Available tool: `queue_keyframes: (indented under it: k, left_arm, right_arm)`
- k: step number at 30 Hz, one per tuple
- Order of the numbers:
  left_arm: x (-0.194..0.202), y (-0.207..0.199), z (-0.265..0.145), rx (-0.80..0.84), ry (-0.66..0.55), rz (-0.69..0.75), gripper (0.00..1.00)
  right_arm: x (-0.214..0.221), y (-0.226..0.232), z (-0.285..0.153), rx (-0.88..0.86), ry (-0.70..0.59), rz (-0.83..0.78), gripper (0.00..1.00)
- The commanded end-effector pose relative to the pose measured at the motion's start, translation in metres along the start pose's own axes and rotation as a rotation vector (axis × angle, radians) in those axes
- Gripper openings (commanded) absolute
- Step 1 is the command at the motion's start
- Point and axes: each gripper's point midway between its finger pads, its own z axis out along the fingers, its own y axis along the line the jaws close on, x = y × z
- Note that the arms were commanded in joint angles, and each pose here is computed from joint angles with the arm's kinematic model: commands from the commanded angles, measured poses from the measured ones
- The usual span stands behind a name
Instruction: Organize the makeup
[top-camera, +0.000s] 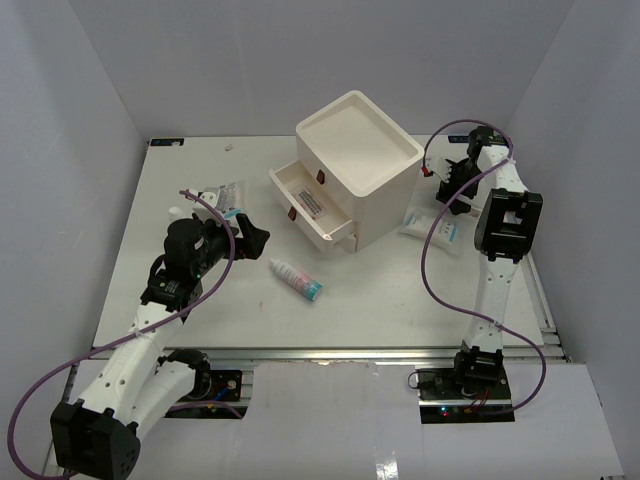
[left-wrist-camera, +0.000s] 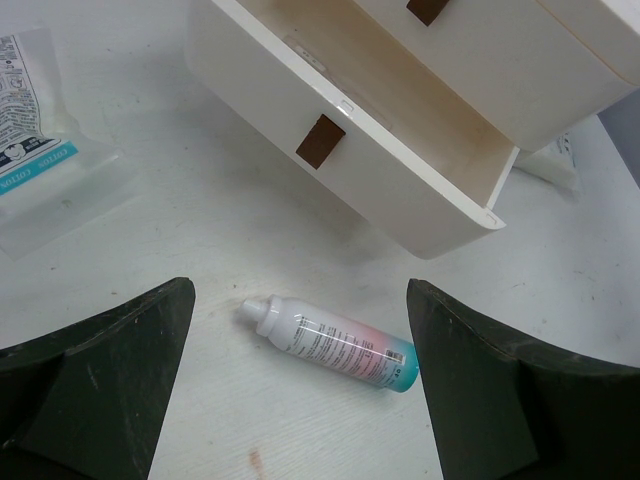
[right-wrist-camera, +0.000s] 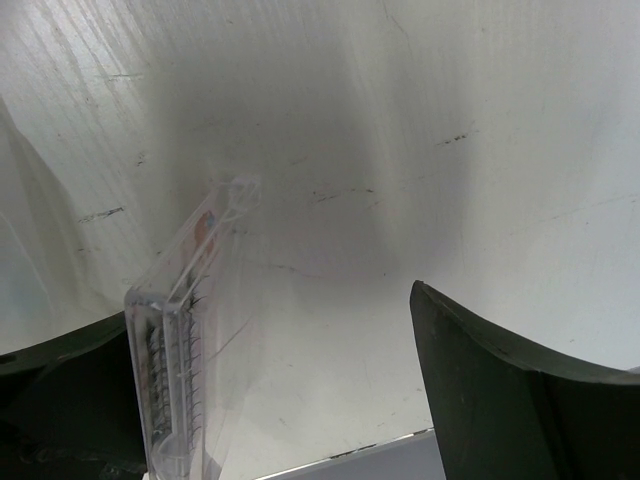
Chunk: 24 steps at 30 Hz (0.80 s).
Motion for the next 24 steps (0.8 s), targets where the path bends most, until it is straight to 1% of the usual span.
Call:
queue_keyframes:
  k: [1,6,10,13,14,17,24]
  left_arm:
    - [-0.003,0.0,0.0,0.0,-0.016,0.003,0.98]
    - [-0.003,0.0,0.0,0.002,-0.015,0.004,0.98]
    - [-0.003,0.0,-0.001,0.003,-0.016,0.004,0.98]
    - [-0.004,-0.001,-0.001,0.005,-0.017,0.004,0.98]
    - [-0.004,-0.001,-0.001,0.005,-0.017,0.004,0.98]
    - [-0.005,-0.001,-0.002,0.007,-0.022,0.004,0.98]
    - [-0.008,-0.004,-0.004,0.015,-0.03,0.006,0.98]
  right_arm:
    - [0.003,-0.002,0.002,-0.007,0.006,-0.007,0.89]
    - [0.005,0.003,0.001,-0.025,0.016,-0.004,0.8]
    - [0.004,0.008,0.0,-0.039,0.009,0.004,0.74]
    - [0.004,0.013,0.0,-0.051,0.008,0.016,0.64]
    - [0.004,0.014,-0.001,-0.051,0.008,0.019,0.55]
    - [0.003,0.018,-0.004,-0.061,0.01,0.03,0.4]
    - [-0.01,0.022,-0.031,-0.016,-0.031,0.097,0.2]
